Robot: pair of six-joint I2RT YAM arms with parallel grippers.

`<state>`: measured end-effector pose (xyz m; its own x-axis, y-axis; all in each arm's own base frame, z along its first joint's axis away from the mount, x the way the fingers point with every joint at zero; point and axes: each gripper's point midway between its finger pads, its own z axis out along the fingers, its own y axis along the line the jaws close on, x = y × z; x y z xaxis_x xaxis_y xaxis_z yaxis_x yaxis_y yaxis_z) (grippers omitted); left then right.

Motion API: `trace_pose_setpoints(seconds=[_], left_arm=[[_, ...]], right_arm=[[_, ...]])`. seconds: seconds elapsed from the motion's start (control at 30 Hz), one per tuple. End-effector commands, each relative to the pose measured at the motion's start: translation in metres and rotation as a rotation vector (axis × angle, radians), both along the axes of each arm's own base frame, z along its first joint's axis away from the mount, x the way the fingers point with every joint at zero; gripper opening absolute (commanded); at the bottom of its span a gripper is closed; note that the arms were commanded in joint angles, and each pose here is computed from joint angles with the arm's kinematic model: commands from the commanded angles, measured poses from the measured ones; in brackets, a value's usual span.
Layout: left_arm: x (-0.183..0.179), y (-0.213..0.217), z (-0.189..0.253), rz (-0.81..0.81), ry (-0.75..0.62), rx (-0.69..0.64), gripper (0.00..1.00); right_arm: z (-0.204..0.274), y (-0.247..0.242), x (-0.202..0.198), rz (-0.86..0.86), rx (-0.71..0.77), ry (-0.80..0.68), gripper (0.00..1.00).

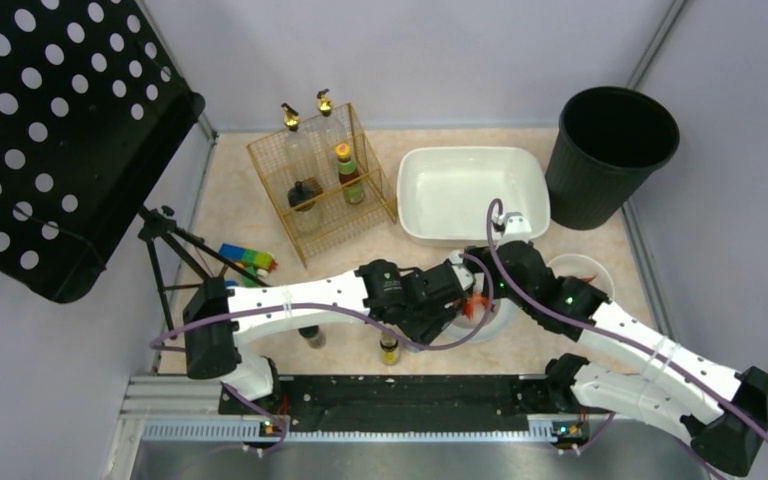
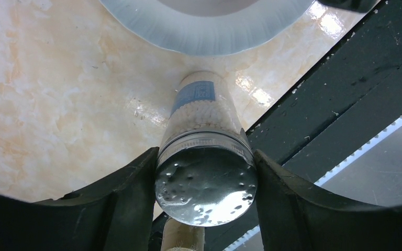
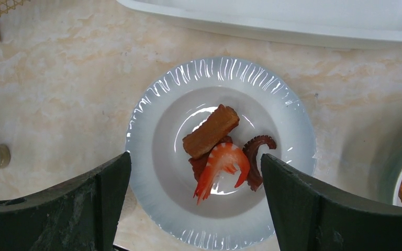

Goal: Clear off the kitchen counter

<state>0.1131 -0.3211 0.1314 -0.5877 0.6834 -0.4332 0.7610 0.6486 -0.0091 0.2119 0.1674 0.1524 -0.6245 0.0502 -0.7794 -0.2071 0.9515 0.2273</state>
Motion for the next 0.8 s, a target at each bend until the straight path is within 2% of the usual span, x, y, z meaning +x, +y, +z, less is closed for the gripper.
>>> trace_pose_setpoints(seconds=[0.0, 0.13, 0.3, 0.4, 0.53, 0.77], left_arm=[[0.004, -0.003, 0.004, 0.025, -0.012, 0.005, 0.36], [0.006, -0.002, 0.004, 0.030, -0.024, 0.012, 0.00], [0.022, 0.000, 0.025, 0.056, -0.111, 0.015, 0.00], [0.038, 0.001, 0.050, 0.068, -0.191, -0.016, 0.00], [0.059, 0.004, 0.079, 0.089, -0.219, -0.075, 0.00], [0.131, 0.042, 0.132, 0.224, -0.315, -0.142, 0.00]], right_arm=[[0.014, 0.006, 0.006, -0.001, 0.053, -0.044, 0.93], [0.017, 0.006, 0.006, -0.002, 0.059, -0.048, 0.93], [0.018, 0.006, 0.006, -0.001, 0.066, -0.054, 0.93], [0.020, 0.006, 0.005, -0.001, 0.071, -0.057, 0.93], [0.023, 0.007, 0.006, 0.001, 0.080, -0.060, 0.93], [0.019, 0.008, 0.006, 0.006, 0.080, -0.058, 0.92]])
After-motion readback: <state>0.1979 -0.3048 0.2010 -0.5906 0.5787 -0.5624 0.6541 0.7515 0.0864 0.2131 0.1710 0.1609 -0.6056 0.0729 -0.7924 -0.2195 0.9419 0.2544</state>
